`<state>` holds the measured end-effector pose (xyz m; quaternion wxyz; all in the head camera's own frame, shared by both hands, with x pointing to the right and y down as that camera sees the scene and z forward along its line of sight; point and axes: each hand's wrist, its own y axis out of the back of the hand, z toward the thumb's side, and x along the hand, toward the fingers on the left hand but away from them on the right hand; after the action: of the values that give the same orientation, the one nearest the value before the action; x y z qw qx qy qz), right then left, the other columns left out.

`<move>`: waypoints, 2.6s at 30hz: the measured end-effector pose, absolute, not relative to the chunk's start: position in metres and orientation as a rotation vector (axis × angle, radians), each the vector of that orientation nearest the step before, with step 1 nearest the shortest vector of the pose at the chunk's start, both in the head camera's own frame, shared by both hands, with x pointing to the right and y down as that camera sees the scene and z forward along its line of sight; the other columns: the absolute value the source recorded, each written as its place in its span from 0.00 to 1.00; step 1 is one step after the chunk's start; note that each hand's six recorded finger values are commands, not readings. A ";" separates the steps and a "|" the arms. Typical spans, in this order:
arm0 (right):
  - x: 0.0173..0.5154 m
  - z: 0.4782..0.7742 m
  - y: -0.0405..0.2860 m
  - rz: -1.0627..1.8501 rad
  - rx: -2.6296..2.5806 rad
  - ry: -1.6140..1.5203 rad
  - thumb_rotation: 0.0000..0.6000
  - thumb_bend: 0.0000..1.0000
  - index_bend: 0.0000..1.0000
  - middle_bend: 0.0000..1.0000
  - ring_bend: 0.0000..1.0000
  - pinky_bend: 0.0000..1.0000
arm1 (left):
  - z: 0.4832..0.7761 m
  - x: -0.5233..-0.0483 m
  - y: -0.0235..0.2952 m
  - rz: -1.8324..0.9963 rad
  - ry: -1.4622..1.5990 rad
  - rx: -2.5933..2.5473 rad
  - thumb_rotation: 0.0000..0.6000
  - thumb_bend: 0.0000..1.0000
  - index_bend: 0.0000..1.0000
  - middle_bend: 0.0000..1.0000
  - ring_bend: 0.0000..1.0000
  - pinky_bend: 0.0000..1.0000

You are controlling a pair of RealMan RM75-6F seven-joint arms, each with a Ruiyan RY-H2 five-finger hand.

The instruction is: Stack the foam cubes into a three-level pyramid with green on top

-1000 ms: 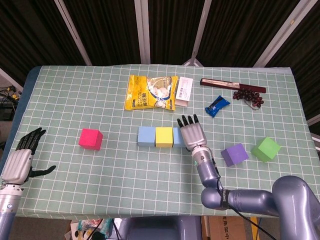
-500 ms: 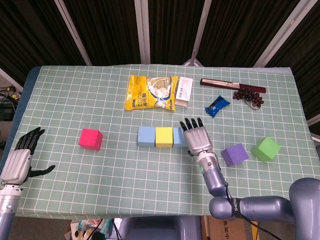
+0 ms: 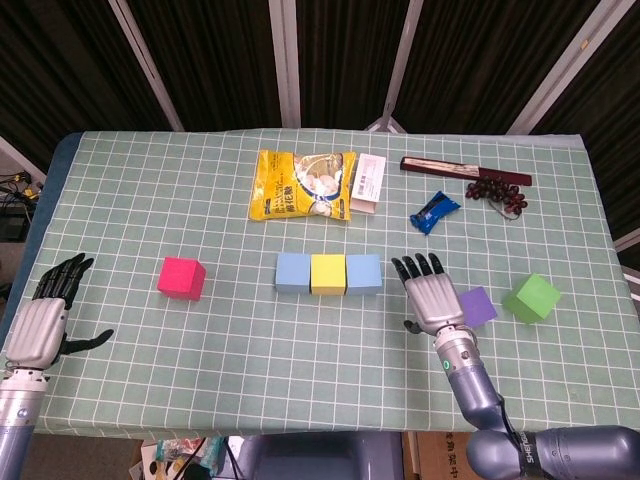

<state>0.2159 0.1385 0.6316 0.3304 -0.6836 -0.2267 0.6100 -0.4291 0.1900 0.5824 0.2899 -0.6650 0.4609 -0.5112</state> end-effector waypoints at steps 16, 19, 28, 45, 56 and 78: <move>0.211 0.651 0.158 1.626 -1.858 -0.559 1.00 0.23 0.00 0.23 0.07 0.00 | 0.583 -0.430 0.190 -1.367 1.230 -1.772 1.00 0.08 0.00 0.00 0.00 0.00; 0.208 0.653 0.158 1.623 -1.864 -0.558 1.00 0.23 0.00 0.23 0.07 0.00 | 0.583 -0.430 0.190 -1.367 1.230 -1.773 1.00 0.08 0.00 0.00 0.00 0.00; 0.205 0.660 0.154 1.628 -1.862 -0.567 1.00 0.23 0.00 0.23 0.07 0.00 | 0.583 -0.430 0.190 -1.371 1.228 -1.779 1.00 0.08 0.00 0.00 0.00 0.00; 0.193 0.666 0.154 1.599 -1.893 -0.593 1.00 0.23 0.00 0.23 0.07 0.00 | 0.583 -0.430 0.191 -1.373 1.225 -1.785 1.00 0.08 0.00 0.00 0.00 0.00; 0.190 0.665 0.154 1.591 -1.898 -0.605 1.00 0.23 0.00 0.23 0.09 0.00 | 0.583 -0.430 0.191 -1.372 1.223 -1.789 1.00 0.08 0.00 0.00 0.00 0.00; 0.178 0.662 0.160 1.572 -1.921 -0.592 1.00 0.23 0.00 0.23 0.09 0.00 | 0.582 -0.430 0.190 -1.366 1.224 -1.795 1.00 0.08 0.00 0.00 0.00 0.00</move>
<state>0.1783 0.1595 0.6624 0.2907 -0.7203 -0.2218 0.5895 -0.4297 0.1905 0.5824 0.2838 -0.6708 0.4573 -0.5103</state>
